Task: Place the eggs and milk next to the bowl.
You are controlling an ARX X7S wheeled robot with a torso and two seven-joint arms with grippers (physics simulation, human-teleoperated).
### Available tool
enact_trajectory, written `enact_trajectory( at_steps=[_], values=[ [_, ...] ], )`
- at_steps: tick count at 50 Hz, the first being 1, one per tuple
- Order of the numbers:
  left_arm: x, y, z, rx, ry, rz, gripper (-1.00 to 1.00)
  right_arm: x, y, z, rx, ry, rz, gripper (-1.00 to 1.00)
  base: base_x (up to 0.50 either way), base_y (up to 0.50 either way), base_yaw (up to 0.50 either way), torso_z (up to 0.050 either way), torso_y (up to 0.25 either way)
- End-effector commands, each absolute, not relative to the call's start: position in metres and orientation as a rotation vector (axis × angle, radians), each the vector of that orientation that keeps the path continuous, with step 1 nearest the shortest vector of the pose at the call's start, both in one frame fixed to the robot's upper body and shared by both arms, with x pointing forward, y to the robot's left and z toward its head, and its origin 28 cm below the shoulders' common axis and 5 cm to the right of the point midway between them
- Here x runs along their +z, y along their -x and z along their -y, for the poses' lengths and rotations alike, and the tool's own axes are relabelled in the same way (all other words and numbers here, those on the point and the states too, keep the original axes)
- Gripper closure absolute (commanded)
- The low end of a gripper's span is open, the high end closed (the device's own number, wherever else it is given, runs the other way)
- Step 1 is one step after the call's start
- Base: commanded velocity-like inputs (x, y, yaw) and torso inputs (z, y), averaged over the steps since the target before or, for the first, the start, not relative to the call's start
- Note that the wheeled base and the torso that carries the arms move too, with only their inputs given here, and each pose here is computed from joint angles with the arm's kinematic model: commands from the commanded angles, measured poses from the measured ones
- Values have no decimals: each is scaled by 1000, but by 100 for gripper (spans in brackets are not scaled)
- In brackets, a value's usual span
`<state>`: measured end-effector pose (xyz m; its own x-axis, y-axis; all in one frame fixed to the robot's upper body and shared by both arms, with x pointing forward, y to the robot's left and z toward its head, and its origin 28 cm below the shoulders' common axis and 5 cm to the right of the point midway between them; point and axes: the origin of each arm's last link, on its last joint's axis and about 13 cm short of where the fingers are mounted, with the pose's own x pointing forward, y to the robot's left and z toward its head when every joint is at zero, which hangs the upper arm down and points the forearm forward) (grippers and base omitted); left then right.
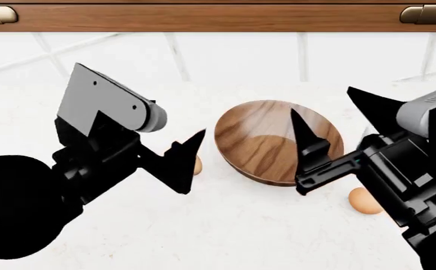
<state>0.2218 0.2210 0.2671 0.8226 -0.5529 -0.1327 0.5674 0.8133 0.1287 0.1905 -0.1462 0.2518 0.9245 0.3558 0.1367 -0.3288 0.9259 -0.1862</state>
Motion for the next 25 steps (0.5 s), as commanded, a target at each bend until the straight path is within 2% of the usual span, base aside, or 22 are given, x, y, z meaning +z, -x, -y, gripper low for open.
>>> enact_trajectory(
  at_steps=[1, 8, 25],
  values=[
    [282, -182, -217, -591, -189, 35, -100, 253, -178, 148, 355, 179, 198, -100, 0, 0, 0, 0, 0],
    [283, -165, -215, -594, -195, 73, -100, 256, -169, 152, 367, 166, 226, -100, 0, 0, 0, 0, 0],
    [283, -152, -217, -578, -136, 164, -100, 252, -146, 162, 383, 206, 304, -100, 0, 0, 0, 0, 0]
  ],
)
